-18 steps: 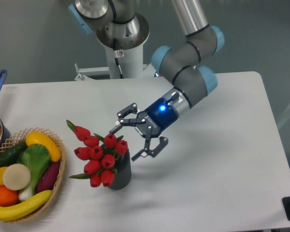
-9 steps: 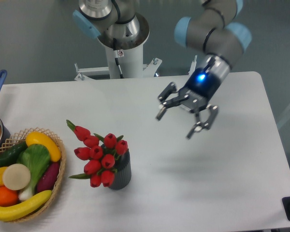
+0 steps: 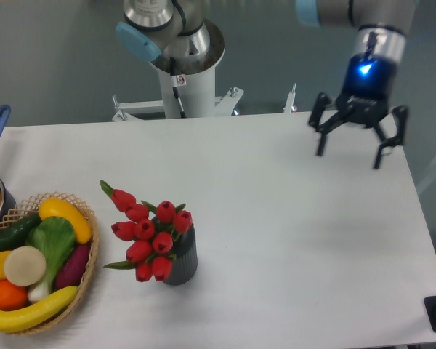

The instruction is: Insert the flowers into the vase

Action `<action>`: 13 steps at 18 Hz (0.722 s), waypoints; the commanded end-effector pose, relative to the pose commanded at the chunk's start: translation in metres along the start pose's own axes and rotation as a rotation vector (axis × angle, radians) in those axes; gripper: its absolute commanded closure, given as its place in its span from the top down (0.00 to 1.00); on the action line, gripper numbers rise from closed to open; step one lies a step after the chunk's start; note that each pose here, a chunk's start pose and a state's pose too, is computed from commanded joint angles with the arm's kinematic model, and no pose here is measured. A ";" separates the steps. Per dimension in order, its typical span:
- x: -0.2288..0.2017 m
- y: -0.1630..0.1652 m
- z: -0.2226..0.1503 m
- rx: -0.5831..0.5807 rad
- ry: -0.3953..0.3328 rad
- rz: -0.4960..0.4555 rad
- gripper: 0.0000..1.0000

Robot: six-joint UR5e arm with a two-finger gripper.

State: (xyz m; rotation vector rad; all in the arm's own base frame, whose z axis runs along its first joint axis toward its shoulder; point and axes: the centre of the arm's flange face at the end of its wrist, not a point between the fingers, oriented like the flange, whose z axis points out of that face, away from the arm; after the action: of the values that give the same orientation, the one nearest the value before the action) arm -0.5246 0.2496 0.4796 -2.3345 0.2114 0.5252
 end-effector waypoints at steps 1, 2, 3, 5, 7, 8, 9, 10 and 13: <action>0.000 -0.002 -0.005 -0.026 -0.006 0.018 1.00; 0.002 0.000 -0.008 -0.058 -0.001 0.039 1.00; 0.005 0.002 -0.013 -0.095 0.012 0.065 1.00; 0.010 0.011 -0.022 -0.194 0.073 0.129 1.00; 0.014 0.019 -0.028 -0.275 0.138 0.220 1.00; 0.014 0.024 -0.032 -0.318 0.164 0.255 1.00; 0.014 0.028 -0.036 -0.349 0.192 0.273 1.00; 0.014 0.030 -0.040 -0.375 0.220 0.283 1.00; 0.020 0.036 -0.048 -0.425 0.344 0.363 1.00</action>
State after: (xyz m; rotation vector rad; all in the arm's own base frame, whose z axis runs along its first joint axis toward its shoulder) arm -0.5026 0.1906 0.4805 -2.8129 0.7604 0.3591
